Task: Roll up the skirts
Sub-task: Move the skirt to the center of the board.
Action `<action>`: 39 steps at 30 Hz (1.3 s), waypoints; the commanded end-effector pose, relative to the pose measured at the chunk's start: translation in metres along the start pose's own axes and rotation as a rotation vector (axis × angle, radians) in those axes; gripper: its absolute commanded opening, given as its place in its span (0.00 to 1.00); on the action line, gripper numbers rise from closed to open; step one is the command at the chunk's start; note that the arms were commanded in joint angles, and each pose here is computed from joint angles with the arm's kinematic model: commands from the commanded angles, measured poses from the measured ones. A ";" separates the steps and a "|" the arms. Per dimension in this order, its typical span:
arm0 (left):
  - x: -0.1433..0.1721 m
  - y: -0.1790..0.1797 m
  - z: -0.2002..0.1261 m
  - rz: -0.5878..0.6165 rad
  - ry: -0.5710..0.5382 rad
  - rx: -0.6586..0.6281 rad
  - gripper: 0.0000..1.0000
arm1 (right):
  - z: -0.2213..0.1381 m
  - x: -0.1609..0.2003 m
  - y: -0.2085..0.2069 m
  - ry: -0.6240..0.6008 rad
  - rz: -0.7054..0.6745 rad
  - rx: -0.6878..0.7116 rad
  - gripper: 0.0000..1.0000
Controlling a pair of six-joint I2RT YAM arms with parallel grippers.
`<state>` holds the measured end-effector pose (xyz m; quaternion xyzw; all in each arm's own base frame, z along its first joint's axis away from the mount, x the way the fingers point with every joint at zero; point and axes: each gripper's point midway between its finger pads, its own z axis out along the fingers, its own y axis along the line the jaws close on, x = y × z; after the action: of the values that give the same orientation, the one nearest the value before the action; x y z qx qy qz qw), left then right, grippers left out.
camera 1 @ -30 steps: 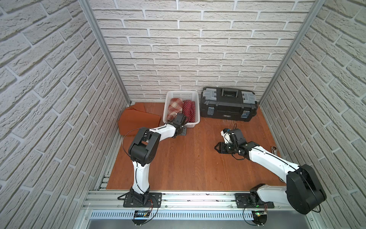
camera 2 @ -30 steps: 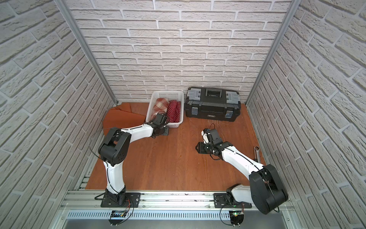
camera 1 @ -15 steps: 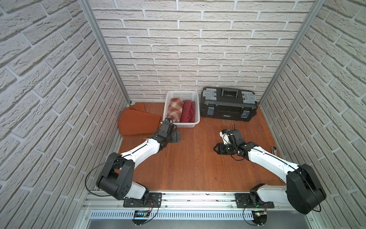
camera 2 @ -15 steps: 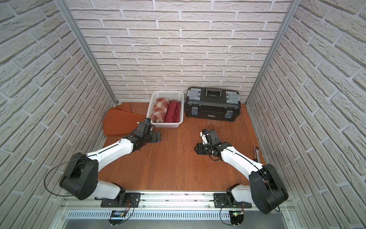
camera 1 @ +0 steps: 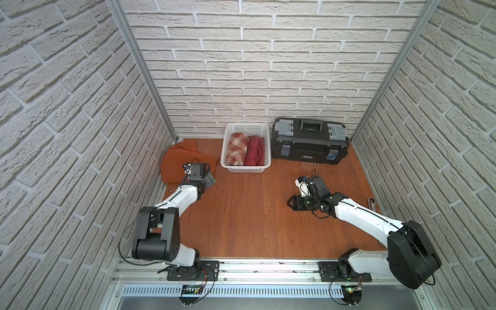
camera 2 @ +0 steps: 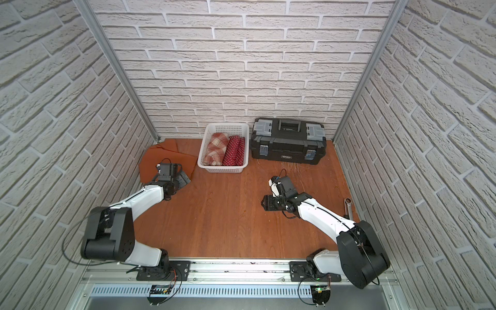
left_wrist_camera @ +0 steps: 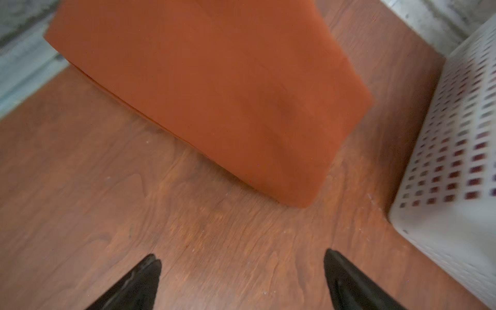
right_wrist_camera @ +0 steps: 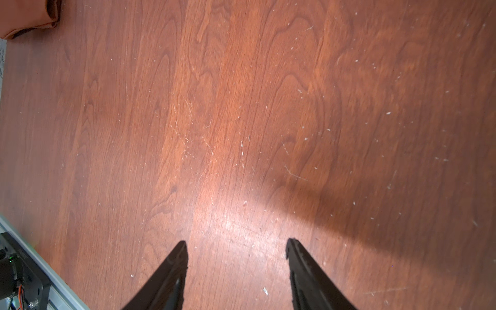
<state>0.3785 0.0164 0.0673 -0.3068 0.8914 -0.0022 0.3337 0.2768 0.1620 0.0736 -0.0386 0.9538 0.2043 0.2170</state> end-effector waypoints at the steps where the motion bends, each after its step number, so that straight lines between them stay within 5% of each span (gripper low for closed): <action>1: -0.019 -0.010 0.019 -0.054 -0.045 0.015 0.98 | -0.005 -0.008 0.003 -0.036 -0.032 0.003 0.60; 8: -0.032 -0.002 0.053 -0.120 -0.148 -0.018 0.95 | -0.003 -0.005 0.000 -0.034 -0.034 0.011 0.60; 13: -0.047 -0.012 0.060 -0.167 -0.178 0.046 0.83 | -0.002 -0.005 -0.001 -0.033 -0.037 0.018 0.60; 18: -0.045 -0.016 0.069 -0.224 -0.119 0.052 0.58 | -0.001 -0.005 -0.001 -0.030 -0.039 0.016 0.59; 24: -0.044 -0.016 0.063 -0.251 -0.124 0.079 0.00 | 0.000 -0.004 0.001 -0.024 -0.037 0.005 0.57; 34: -0.037 -0.008 -0.024 -0.237 -0.229 0.134 0.00 | -0.006 -0.006 0.012 -0.028 -0.046 -0.027 0.56; 39: 0.022 -0.020 -0.082 -0.134 -0.202 0.178 0.00 | -0.013 -0.005 0.014 -0.035 -0.053 -0.022 0.55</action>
<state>0.3631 -0.0126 0.1338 -0.3459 0.8083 -0.0931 0.4672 0.2729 0.1664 0.0764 -0.0570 0.9524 0.2021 0.2208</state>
